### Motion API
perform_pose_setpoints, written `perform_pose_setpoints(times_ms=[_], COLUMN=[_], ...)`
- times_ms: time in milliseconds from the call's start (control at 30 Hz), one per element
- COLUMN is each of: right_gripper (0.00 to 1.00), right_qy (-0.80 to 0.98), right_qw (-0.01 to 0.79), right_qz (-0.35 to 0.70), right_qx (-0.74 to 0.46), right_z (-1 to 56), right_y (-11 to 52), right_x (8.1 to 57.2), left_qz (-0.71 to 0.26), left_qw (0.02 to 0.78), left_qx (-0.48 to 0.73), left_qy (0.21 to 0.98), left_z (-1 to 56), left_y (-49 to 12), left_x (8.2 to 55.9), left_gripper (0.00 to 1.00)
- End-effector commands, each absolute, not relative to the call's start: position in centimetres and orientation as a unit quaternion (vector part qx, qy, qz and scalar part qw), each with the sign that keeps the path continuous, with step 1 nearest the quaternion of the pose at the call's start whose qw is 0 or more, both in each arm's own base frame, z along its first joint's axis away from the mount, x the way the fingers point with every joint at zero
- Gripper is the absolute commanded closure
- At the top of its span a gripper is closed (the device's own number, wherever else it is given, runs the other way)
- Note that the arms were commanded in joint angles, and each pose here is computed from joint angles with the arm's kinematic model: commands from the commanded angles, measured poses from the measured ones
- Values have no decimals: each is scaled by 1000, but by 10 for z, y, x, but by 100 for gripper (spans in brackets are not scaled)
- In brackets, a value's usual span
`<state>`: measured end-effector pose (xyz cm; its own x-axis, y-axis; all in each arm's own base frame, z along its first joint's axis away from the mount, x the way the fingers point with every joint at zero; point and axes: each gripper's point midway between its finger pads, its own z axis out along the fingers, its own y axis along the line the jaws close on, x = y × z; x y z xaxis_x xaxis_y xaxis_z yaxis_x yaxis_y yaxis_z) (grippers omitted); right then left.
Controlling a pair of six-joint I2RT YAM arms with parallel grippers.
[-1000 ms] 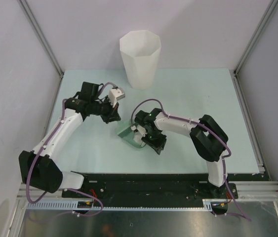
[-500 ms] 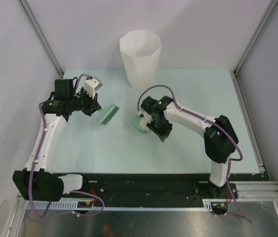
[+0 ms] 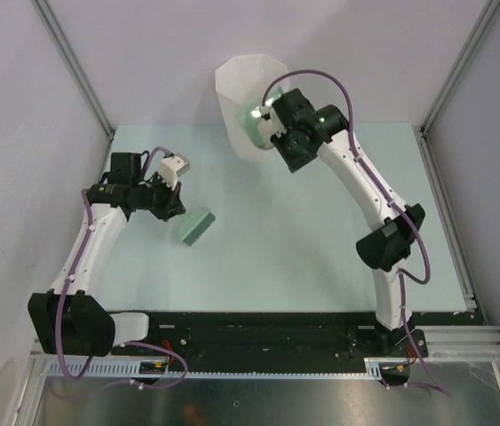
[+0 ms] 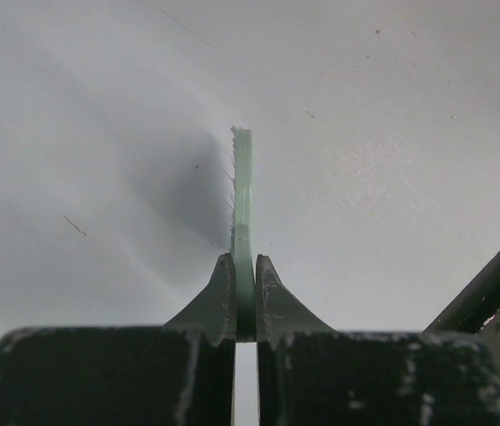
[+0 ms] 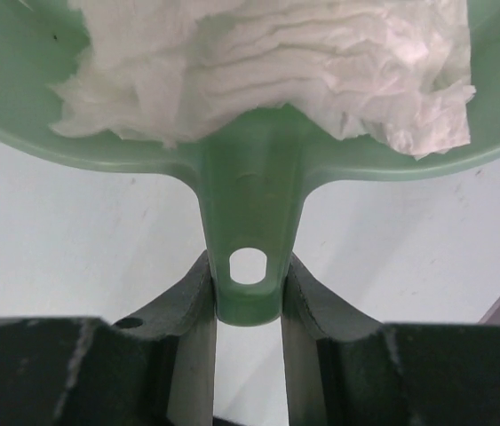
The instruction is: Sweep away the paper scraps from the table
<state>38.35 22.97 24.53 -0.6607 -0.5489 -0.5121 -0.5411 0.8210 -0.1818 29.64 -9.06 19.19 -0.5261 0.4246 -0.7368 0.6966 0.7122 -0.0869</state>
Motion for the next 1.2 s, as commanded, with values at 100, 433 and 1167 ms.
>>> perform_pose_setpoints(times_ms=[100, 433, 1167], right_gripper=[100, 100, 100], right_qy=[889, 797, 486], right_qw=[335, 515, 649], right_qz=[-96, -211, -551], right_qx=[-298, -234, -197], right_z=[275, 363, 487], right_y=[200, 179, 159], right_x=[432, 511, 588], left_qz=[-197, -206, -214], left_qw=[361, 351, 338], left_qx=[342, 339, 341], left_qy=[845, 848, 850], left_z=[191, 185, 175], left_y=[-94, -96, -98], left_x=[300, 303, 303], left_gripper=[100, 100, 100])
